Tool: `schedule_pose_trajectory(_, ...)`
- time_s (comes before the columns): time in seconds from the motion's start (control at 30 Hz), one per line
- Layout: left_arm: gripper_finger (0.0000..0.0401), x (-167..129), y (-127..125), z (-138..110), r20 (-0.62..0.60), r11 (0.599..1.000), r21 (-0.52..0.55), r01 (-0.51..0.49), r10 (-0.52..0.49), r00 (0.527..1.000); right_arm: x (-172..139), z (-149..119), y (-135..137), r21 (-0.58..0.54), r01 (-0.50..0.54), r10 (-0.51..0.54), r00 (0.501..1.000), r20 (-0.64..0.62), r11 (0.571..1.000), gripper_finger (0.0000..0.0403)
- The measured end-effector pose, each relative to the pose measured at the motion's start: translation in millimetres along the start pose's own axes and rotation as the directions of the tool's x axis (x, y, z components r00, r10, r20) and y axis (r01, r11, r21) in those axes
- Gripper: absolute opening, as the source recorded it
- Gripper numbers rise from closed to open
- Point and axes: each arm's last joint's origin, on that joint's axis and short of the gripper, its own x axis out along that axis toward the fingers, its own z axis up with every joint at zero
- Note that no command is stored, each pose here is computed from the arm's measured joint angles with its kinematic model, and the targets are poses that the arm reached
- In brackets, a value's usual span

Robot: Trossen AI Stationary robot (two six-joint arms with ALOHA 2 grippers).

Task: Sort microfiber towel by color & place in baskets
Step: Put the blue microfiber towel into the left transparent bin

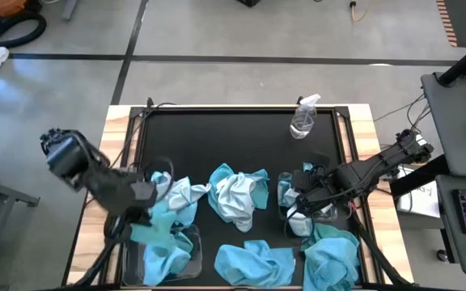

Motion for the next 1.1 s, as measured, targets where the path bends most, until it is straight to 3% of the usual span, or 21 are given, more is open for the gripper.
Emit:
schedule_pose_trajectory(0.2,0.0001,28.8,-14.6,-19.3,-0.092,0.992,-0.103,-0.078,0.069,0.993,0.0,0.0,0.0,-0.019,0.0,0.0,1.0,0.0,1.0,0.0009)
schedule_pose_trajectory(0.5,0.0001,80.3,-5.0,-34.0,-0.213,0.956,-0.158,-0.248,0.212,0.954,0.1,0.1,0.0,-0.041,0.003,-0.003,1.0,0.002,0.999,0.0009)
schedule_pose_trajectory(0.8,0.0001,139.3,3.9,-45.0,-0.26,0.96,-0.156,-0.232,0.187,0.947,0.1,0.7,0.4,-0.044,-0.001,0.001,1.0,0.008,0.999,0.0009)
schedule_pose_trajectory(1.1,0.0001,178.8,16.5,-57.1,-0.267,0.962,-0.156,-0.226,0.179,0.947,3.9,-0.1,2.2,-0.052,-0.001,0.001,1.0,0.01,0.999,0.0009)
